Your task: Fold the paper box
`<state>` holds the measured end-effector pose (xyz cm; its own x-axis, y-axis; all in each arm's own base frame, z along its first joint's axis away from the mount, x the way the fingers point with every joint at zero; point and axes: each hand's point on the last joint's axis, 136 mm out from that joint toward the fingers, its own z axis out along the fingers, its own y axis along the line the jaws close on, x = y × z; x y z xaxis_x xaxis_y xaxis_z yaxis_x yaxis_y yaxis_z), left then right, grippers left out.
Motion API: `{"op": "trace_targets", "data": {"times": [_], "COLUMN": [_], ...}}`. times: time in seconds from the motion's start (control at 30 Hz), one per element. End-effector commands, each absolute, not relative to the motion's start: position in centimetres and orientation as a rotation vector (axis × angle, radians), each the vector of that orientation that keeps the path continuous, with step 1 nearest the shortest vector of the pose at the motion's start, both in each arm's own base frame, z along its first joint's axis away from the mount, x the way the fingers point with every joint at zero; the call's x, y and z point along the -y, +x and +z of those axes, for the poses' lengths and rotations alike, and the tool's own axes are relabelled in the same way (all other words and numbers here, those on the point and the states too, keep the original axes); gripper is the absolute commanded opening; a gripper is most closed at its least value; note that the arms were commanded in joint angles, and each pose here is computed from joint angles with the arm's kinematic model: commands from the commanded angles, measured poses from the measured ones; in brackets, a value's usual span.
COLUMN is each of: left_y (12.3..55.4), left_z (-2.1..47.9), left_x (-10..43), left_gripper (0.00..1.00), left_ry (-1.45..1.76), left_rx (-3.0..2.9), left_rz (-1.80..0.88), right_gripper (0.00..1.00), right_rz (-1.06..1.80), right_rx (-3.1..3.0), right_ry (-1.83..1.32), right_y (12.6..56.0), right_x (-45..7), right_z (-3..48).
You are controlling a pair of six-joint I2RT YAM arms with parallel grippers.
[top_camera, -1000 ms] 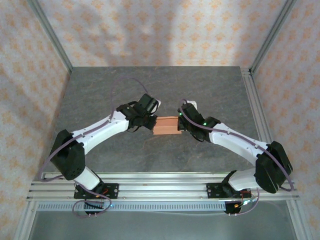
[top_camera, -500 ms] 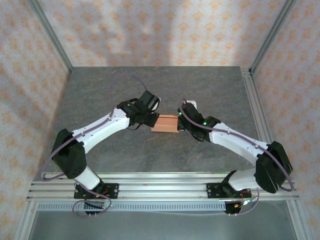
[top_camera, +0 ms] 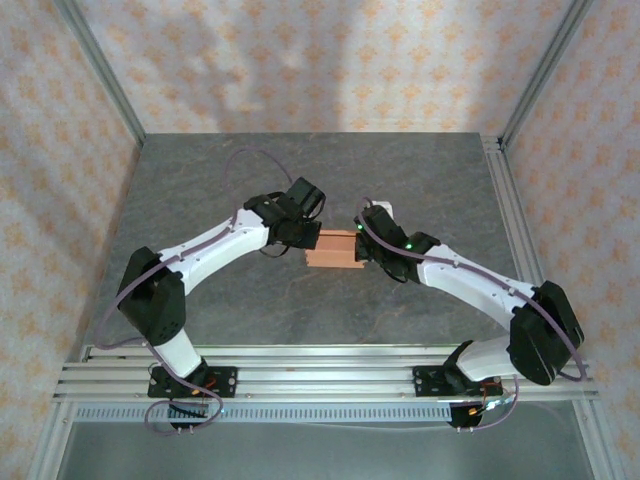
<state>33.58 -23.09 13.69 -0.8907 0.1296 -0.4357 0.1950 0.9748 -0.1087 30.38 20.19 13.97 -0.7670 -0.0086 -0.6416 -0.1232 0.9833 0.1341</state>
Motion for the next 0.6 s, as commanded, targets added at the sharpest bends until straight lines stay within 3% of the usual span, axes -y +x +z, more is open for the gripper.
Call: {"op": "trace_targets", "data": {"times": [0.0, 0.4, 0.57], "left_y": [33.4, 33.3, 33.3], "left_z": [12.7, 14.3, 13.3], "left_x": [23.2, 24.3, 23.5], "left_gripper": [0.0, 0.0, 0.0], "left_ry": [0.125, 0.028, 0.045], "left_rx": [-2.761, -2.8, -2.809], "left_rz": [-0.249, -0.413, -0.34], "right_gripper": [0.0, 0.0, 0.0], "right_rz": [0.22, 0.22, 0.218], "right_rx": [-2.442, -2.446, -2.449], "right_ry": [-0.117, -0.108, -0.11], "right_y": [30.6, 30.4, 30.4], "right_x": [-20.9, -20.7, -20.7], "right_z": [13.9, 13.7, 13.5]}}
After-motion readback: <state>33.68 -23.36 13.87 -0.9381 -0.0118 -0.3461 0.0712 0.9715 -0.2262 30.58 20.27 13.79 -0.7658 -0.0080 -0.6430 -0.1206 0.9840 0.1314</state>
